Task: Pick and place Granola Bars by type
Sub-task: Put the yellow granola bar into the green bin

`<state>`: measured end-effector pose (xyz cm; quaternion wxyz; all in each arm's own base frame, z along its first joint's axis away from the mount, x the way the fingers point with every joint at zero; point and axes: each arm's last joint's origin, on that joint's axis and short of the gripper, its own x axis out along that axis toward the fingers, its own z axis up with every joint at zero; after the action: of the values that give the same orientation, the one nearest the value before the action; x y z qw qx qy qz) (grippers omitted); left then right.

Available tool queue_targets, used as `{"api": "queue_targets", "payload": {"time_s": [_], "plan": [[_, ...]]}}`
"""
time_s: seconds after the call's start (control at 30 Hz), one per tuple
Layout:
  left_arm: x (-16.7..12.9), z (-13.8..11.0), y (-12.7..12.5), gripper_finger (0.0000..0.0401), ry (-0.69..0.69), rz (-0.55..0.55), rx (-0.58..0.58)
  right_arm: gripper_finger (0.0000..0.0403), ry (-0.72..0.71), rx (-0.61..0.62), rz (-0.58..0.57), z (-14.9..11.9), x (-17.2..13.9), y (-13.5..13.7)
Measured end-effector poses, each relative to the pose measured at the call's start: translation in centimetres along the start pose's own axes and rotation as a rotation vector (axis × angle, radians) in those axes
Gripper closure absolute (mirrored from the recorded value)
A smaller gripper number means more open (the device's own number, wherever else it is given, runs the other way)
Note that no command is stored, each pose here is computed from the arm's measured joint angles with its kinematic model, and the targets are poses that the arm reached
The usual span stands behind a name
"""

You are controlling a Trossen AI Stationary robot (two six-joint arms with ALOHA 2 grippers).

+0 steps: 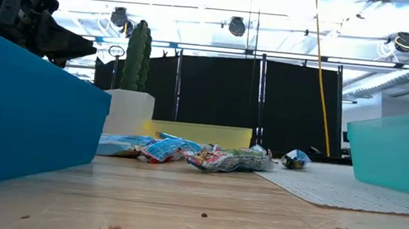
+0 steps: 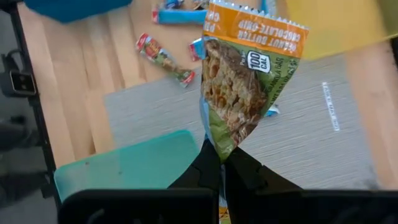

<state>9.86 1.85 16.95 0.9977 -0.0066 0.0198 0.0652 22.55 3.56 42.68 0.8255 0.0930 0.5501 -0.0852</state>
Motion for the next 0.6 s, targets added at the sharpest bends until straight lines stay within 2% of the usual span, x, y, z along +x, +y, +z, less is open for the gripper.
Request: {"api": "queue_targets", "payload": {"time_s": [0.4, 0.6], "plan": [[0.0, 0.0, 0.0, 0.0277, 0.0, 0.0, 0.0, 0.0403, 0.078, -0.183, 0.025, -0.5, 2.0, 4.6], [0.0, 0.0, 0.0, 0.0277, 0.0, 0.0, 0.0, 0.0403, 0.104, -0.189, 0.023, -1.4, 2.5, 5.6]]}}
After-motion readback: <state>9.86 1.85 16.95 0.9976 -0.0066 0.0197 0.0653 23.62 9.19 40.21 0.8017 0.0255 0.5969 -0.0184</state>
